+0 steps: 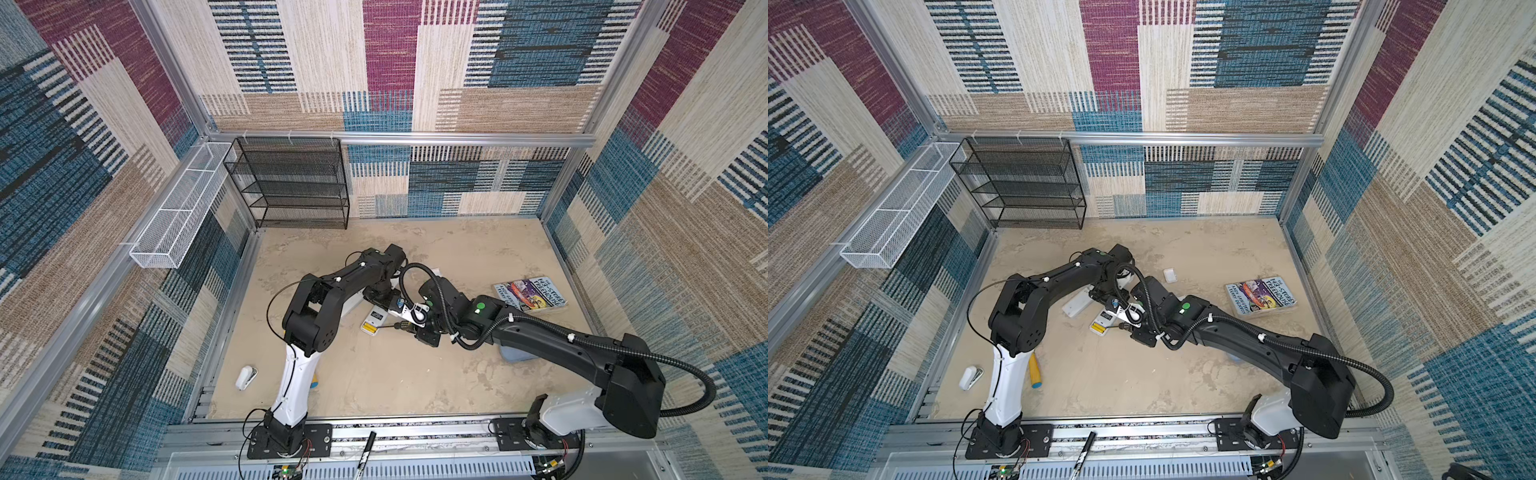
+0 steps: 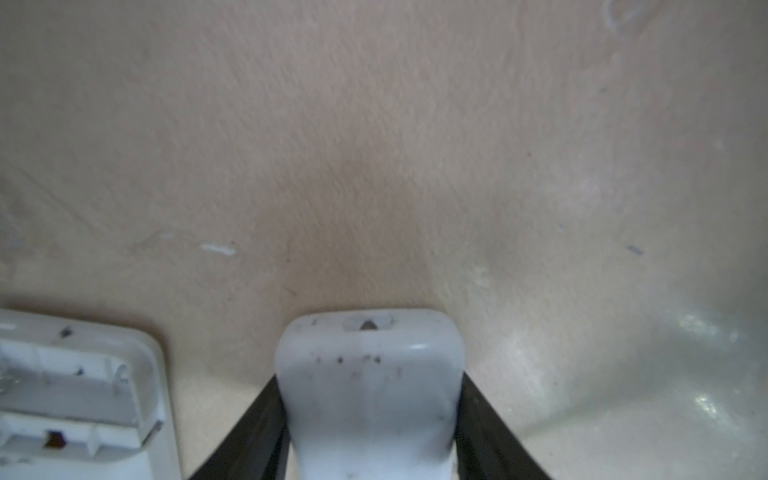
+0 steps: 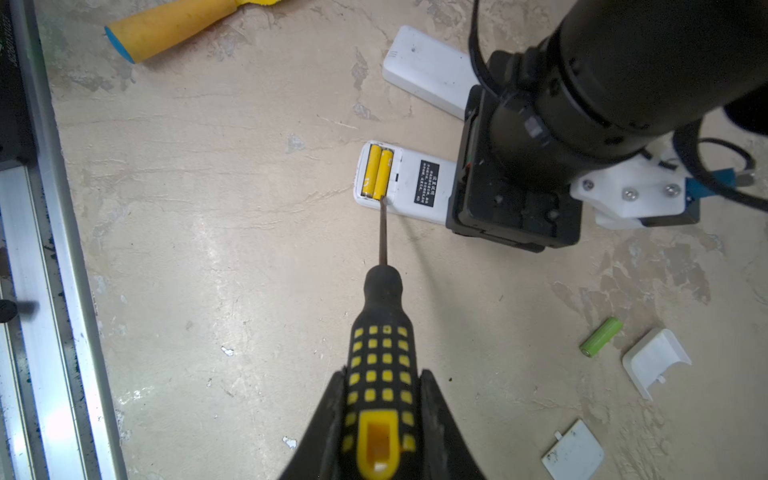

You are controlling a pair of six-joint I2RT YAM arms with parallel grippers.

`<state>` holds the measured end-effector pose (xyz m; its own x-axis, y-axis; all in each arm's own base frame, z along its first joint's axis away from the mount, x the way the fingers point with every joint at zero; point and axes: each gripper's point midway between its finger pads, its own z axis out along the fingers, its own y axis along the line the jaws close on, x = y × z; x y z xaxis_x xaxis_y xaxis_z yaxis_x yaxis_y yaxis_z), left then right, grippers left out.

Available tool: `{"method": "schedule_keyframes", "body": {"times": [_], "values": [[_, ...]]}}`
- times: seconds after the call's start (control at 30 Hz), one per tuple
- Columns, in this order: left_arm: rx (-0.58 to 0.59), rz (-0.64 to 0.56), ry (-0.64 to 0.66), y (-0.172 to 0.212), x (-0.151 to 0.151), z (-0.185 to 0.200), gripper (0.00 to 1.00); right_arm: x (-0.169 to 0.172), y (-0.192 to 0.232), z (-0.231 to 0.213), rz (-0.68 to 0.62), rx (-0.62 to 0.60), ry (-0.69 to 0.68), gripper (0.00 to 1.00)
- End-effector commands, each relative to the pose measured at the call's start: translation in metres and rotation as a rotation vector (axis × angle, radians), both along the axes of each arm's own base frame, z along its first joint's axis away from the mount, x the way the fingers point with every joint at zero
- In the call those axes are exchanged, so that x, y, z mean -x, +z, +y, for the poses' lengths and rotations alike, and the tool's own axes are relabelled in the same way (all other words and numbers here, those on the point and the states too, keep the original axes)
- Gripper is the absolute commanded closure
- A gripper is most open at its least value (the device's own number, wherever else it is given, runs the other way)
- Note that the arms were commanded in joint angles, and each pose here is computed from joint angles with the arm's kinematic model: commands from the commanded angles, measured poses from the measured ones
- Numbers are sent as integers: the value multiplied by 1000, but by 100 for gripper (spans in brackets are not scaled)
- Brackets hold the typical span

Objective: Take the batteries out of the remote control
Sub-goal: 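Grasp the remote's end with the left gripper while the right aims the screwdriver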

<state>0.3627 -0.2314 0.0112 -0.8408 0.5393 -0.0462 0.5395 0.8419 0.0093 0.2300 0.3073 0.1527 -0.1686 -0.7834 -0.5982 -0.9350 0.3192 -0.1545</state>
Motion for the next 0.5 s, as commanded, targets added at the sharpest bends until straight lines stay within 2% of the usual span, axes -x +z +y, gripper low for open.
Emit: {"method": "schedule_keyframes", "body": {"times": [0.0,0.47], "values": [[-111,74,14,-21,15,25,63,-1,0,1,7,12,-1,100],[-128,60,40,-20,14,26,64,1,9,4,45,18,-2,100]]}}
